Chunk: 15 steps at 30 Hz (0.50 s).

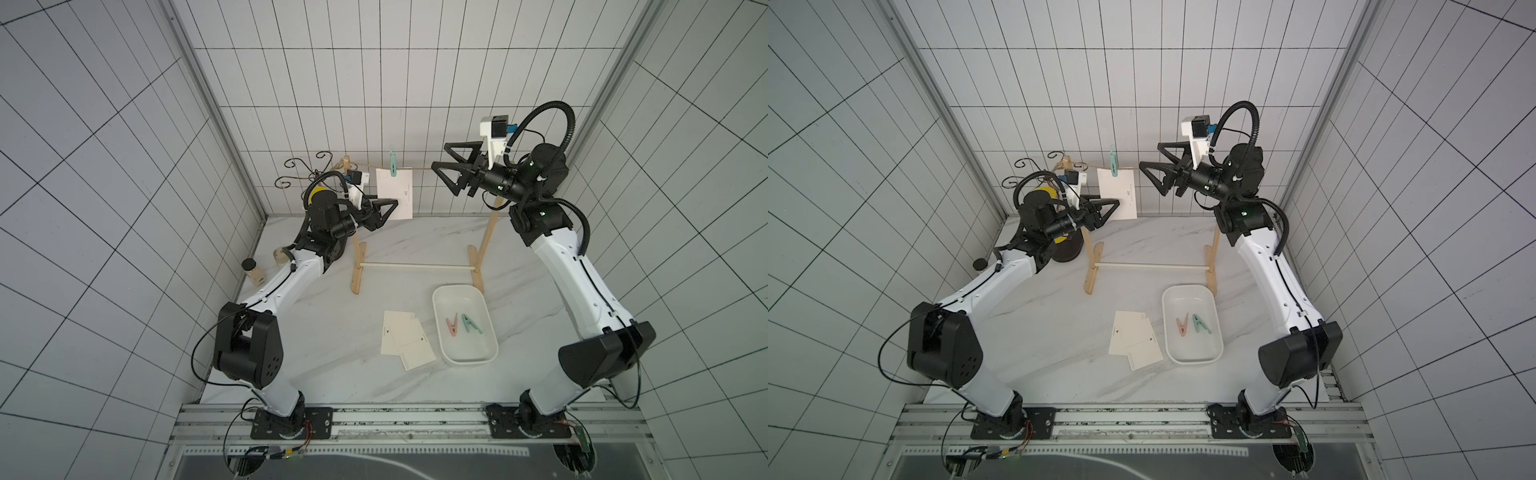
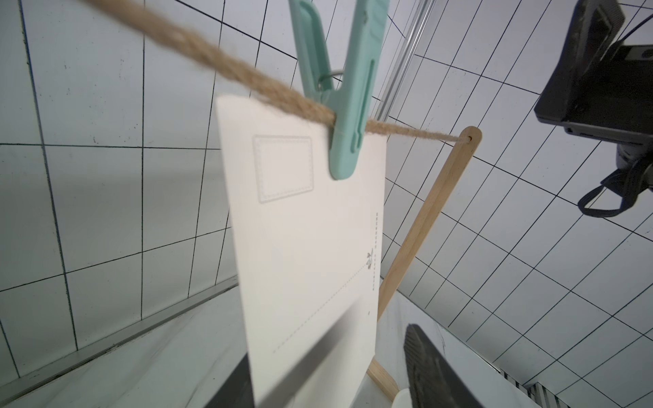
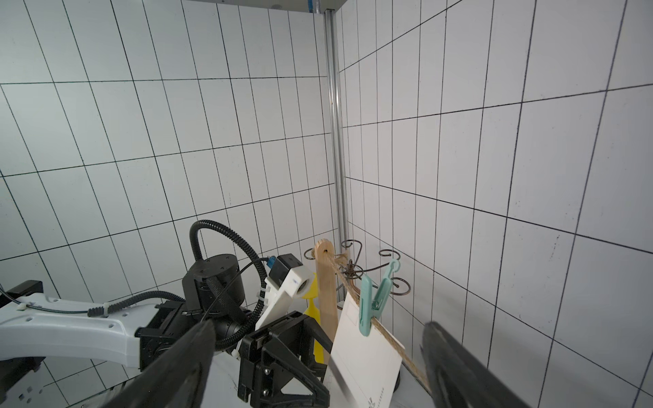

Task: Remove the postcards from the strings
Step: Pinch the postcard on the clothesline.

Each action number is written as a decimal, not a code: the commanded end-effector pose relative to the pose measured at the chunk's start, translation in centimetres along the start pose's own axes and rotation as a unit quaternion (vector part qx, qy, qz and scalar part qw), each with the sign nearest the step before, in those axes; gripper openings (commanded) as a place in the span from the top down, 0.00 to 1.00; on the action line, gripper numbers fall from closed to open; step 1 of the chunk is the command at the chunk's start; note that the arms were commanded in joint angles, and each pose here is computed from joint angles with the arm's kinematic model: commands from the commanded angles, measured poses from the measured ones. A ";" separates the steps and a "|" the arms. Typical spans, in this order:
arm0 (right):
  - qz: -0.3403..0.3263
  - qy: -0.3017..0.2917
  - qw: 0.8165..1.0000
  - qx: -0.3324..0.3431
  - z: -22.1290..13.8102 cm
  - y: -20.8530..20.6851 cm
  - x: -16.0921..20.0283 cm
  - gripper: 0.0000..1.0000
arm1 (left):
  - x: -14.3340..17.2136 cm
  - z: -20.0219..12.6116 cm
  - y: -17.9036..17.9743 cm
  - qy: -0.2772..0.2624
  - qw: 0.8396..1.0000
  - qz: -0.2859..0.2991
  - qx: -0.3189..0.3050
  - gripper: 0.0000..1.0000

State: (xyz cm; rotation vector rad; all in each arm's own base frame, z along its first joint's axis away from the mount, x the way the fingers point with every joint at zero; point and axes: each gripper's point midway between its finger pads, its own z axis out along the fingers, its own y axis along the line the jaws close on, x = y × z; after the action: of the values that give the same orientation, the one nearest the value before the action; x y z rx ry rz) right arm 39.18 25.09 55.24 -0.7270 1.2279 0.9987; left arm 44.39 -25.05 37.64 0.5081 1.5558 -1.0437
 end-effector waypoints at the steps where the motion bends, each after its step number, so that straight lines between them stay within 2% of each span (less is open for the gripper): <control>1: -0.023 -0.023 0.999 -0.026 0.5 1.0 -2.6 0.08 | -0.4 -0.2 -0.6 -0.007 1.000 0.001 0.016 0.46; 15: 0.004 -0.042 0.996 -0.082 5.4 -1.4 -2.5 0.08 | 0.0 0.2 -0.9 -0.005 0.999 -0.011 0.040 0.69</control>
State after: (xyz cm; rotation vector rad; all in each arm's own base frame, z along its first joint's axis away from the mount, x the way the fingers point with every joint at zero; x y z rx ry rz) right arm 44.23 28.27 56.46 -0.7656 1.1646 1.0926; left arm 43.65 -25.48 38.36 0.5291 1.5266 -1.1034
